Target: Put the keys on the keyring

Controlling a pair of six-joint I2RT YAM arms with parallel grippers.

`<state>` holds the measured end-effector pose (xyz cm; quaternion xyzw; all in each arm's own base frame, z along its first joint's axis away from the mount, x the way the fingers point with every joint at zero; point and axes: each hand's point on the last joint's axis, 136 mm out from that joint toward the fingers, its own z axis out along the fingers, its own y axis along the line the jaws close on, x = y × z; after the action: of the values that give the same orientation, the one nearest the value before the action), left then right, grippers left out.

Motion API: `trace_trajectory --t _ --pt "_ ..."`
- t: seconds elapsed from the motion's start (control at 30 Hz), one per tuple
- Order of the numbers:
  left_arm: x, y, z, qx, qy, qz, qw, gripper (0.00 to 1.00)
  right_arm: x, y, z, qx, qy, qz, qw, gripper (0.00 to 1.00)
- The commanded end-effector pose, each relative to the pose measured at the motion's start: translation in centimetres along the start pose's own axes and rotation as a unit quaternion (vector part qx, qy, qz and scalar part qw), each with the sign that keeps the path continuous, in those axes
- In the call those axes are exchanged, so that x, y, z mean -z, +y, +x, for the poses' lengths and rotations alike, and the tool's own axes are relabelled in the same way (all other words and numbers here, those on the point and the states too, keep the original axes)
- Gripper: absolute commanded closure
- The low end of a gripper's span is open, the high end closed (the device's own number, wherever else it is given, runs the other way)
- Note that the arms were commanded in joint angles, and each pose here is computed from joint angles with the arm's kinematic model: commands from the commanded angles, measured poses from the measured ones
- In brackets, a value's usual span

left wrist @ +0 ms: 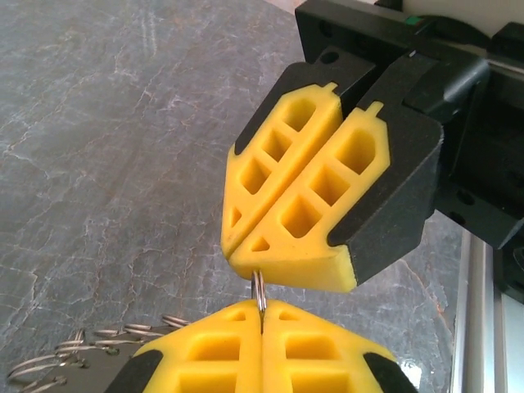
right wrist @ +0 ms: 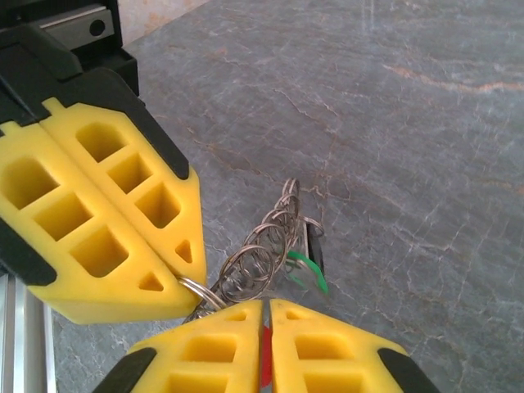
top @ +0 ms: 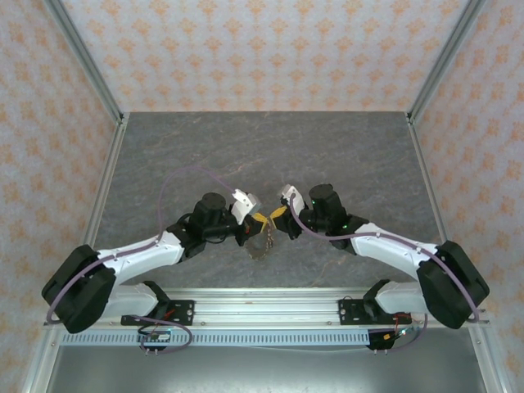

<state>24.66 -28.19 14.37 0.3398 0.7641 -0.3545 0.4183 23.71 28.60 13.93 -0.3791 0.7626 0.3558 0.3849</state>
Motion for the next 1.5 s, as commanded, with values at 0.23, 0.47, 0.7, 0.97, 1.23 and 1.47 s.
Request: trace_trajectory --t 0.23,0.47,0.7,0.97,1.23,1.47 --pt "-1.1 1.1 -1.8 0.011 -0.07 -0.019 0.997 1.0 -0.8 -1.6 -0.7 -0.123 -0.05 0.04 0.99 0.9" --pt "-0.4 1.1 -3.0 0.013 -0.093 -0.026 0.995 1.0 0.3 -3.4 2.4 -0.125 -0.005 0.107 0.986 0.87" --pt "-0.2 0.6 -3.5 0.007 -0.094 -0.017 0.995 1.0 -0.1 0.7 0.7 -0.108 -0.019 -0.016 0.994 0.89" --pt "0.0 -0.1 -3.2 0.005 -0.086 -0.006 0.996 1.0 2.3 -2.1 -1.8 -0.046 -0.061 0.097 0.992 0.87" --pt "0.5 -1.0 -2.9 -0.011 -0.067 0.008 0.998 1.0 2.4 2.6 -1.4 0.062 0.027 -0.049 0.997 0.73" --pt "0.9 -1.7 -2.9 -0.019 -0.061 0.022 0.998 1.0 1.8 2.3 -1.8 0.074 0.038 -0.064 0.995 0.73"
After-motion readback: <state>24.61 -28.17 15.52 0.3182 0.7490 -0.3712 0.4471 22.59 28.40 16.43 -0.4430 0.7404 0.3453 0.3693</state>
